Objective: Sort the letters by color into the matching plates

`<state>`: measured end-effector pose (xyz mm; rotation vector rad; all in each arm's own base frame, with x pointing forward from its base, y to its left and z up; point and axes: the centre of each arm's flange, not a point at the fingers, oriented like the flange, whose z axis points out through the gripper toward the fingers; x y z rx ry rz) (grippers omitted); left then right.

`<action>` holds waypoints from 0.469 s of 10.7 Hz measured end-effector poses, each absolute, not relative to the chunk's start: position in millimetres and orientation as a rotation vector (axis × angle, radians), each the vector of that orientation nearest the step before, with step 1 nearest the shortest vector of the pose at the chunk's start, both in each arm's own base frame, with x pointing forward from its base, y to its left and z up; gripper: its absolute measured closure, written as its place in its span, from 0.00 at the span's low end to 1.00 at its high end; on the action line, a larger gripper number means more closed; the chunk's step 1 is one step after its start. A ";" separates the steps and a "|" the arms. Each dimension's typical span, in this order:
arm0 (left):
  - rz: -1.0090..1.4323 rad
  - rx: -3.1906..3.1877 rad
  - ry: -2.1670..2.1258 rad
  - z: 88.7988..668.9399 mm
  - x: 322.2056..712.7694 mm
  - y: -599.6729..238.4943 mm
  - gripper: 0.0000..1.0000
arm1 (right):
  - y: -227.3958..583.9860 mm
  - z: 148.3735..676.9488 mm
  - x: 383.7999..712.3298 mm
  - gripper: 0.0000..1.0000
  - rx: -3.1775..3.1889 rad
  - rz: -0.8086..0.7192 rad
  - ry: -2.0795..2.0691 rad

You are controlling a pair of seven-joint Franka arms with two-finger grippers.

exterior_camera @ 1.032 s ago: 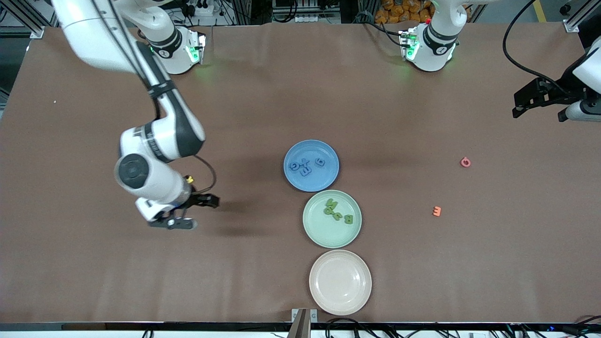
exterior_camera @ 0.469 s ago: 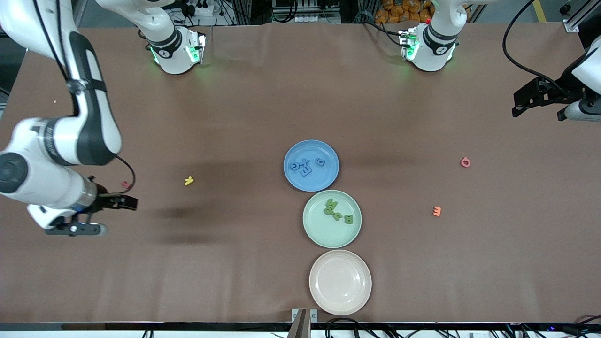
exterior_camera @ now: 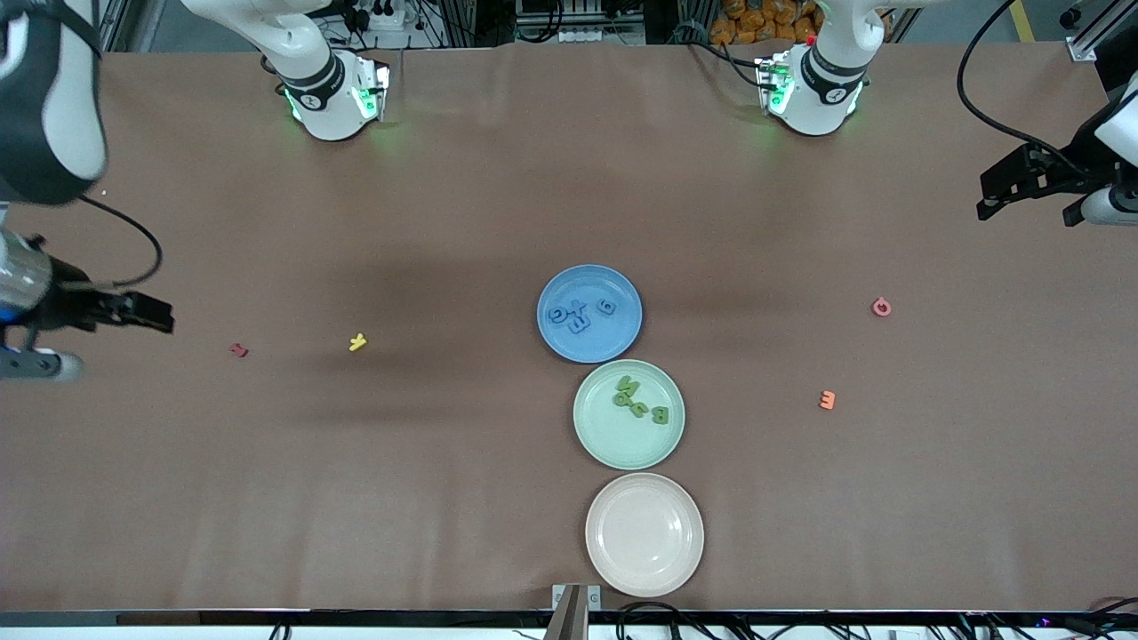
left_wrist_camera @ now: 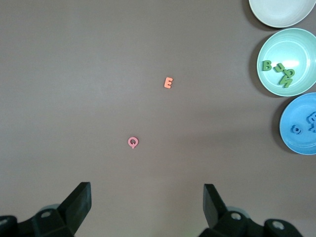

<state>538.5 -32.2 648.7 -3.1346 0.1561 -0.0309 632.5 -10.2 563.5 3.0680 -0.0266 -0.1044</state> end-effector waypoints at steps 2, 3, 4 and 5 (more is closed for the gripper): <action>-0.036 -3.135 0.156 650.0 538.1 -32.3 0.00 | -14.1 608.4 606.8 0.00 3.051 -0.136 -0.004; -0.037 -3.135 0.156 650.2 538.2 -32.3 0.00 | -15.1 628.0 593.3 0.00 3.051 -0.154 0.001; -0.036 -3.135 0.157 650.0 538.3 -32.4 0.00 | -15.1 645.6 582.6 0.00 3.055 -0.144 0.001; -0.035 -3.135 0.157 649.7 538.5 -32.4 0.00 | -14.6 661.7 572.9 0.00 3.059 -0.120 0.002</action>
